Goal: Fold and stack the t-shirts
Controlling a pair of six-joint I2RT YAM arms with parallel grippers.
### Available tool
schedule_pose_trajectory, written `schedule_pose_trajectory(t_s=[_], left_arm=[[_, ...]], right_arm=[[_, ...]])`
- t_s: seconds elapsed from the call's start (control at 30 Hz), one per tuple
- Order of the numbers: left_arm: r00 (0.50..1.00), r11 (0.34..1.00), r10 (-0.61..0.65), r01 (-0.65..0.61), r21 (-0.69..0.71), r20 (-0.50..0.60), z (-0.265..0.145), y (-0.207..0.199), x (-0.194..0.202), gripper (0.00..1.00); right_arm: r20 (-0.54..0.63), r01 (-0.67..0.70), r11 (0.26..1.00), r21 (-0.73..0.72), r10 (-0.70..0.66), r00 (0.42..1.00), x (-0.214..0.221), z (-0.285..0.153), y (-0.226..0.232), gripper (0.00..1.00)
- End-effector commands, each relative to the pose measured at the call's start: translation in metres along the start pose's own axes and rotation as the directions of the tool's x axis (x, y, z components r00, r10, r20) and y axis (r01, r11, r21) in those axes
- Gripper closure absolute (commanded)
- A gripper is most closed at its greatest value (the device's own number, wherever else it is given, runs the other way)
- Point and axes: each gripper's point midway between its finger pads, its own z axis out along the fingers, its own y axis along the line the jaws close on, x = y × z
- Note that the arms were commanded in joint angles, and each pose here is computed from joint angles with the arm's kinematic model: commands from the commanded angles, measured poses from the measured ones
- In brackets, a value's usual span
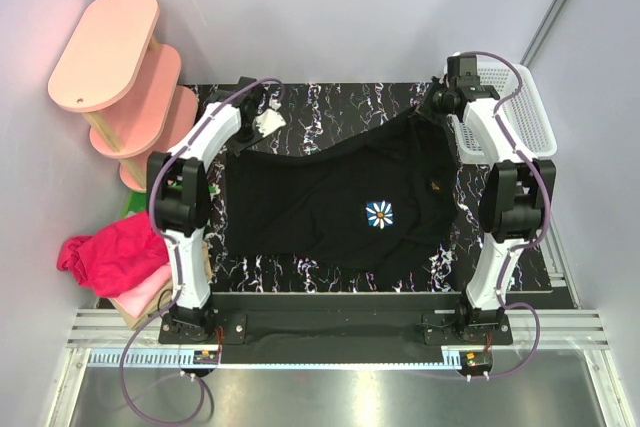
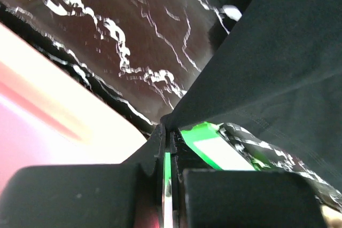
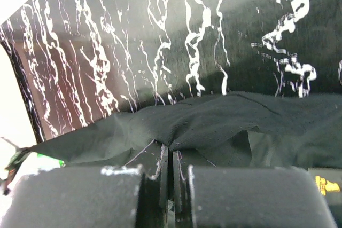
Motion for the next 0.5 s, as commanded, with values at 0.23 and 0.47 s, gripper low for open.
schedule_pose_trajectory(t_s=[0.23,0.47], left_arm=[[0.994,0.996,0.014,-0.023,-0.085,-0.106,0.043,0.031,-0.011,0.72],[0.996,0.978,-0.069,0.055,-0.203,-0.064,0.036,0.051,-0.006,0.03]], right_arm=[[-0.027,-0.029,0.998,-0.049,0.027,0.999,-0.014,0.013,0.009,1.00],[-0.050,-0.023,0.999,-0.039,0.021,0.999,-0.003,0.023,-0.001,1.00]])
